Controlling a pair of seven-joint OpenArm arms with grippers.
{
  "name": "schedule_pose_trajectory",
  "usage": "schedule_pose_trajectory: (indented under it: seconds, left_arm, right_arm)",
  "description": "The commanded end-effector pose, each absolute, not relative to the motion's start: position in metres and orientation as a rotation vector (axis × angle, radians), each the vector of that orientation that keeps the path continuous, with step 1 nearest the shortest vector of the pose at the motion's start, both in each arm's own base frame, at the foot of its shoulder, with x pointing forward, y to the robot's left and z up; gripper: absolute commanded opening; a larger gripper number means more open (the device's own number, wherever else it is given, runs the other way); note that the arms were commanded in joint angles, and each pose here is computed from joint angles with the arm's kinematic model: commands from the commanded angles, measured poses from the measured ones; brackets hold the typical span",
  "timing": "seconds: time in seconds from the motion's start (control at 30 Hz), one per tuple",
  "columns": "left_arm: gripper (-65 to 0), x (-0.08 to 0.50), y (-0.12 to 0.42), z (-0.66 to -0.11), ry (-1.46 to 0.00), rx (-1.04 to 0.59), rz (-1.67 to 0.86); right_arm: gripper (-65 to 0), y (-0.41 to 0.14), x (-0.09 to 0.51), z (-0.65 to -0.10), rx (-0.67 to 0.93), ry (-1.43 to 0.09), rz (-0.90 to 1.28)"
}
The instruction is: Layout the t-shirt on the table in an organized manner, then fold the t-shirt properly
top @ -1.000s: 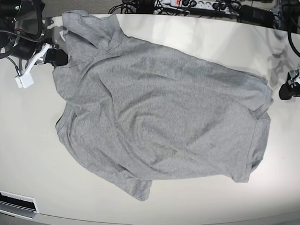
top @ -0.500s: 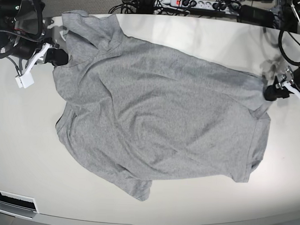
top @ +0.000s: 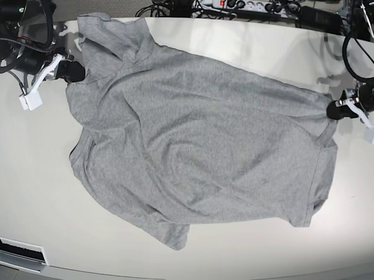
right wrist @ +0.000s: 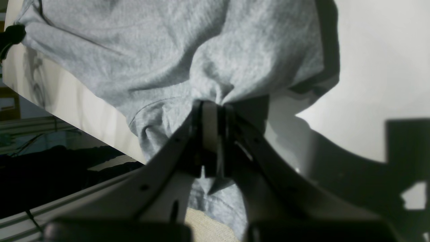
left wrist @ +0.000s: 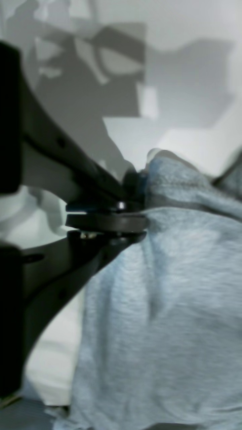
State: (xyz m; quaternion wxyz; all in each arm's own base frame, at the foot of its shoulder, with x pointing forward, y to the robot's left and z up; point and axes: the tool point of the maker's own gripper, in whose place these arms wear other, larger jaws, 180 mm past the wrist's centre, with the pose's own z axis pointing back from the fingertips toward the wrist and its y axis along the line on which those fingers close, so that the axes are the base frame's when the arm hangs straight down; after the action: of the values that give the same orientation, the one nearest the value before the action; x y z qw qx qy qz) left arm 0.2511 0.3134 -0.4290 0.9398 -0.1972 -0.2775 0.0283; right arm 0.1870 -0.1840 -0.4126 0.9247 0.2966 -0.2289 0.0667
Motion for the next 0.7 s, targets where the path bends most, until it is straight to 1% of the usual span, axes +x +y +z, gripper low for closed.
schedule_pose_trajectory:
  seconds: [0.0,0.17,0.3,0.43,0.6,0.67]
  left_arm:
    - [-65.0,0.266,0.322,-0.407,-0.623,-0.401,0.040]
    - [-65.0,0.274,0.316,-0.379,-0.640,-0.484,-0.009]
    - [-65.0,0.279,0.321,-0.352,-0.664,-0.493,-0.061]
    - [-65.0,0.278,0.331,-0.334,-0.661,-0.493,-0.091]
    - [-65.0,0.269,0.341,-0.320,-0.605,-0.495,-0.128]
    - [-65.0,0.273,0.341,-0.308,-0.642,-0.525,-0.130]
  right_arm:
    - [-65.0,-0.187,0.196,-0.402,0.607,-0.510,0.159]
    - [-65.0,-0.183,0.201,-0.394,0.630,-0.540,0.163]
    - [-65.0,-0.179,0.208,-0.379,0.611,-0.582,0.212]
    - [-65.0,-0.177,0.216,-0.361,0.547,-0.627,0.290]
    - [-65.0,-0.183,0.224,-0.338,0.438,-0.673,0.398]
    - [-65.0,-0.186,0.226,-0.329,0.401,-0.688,0.435]
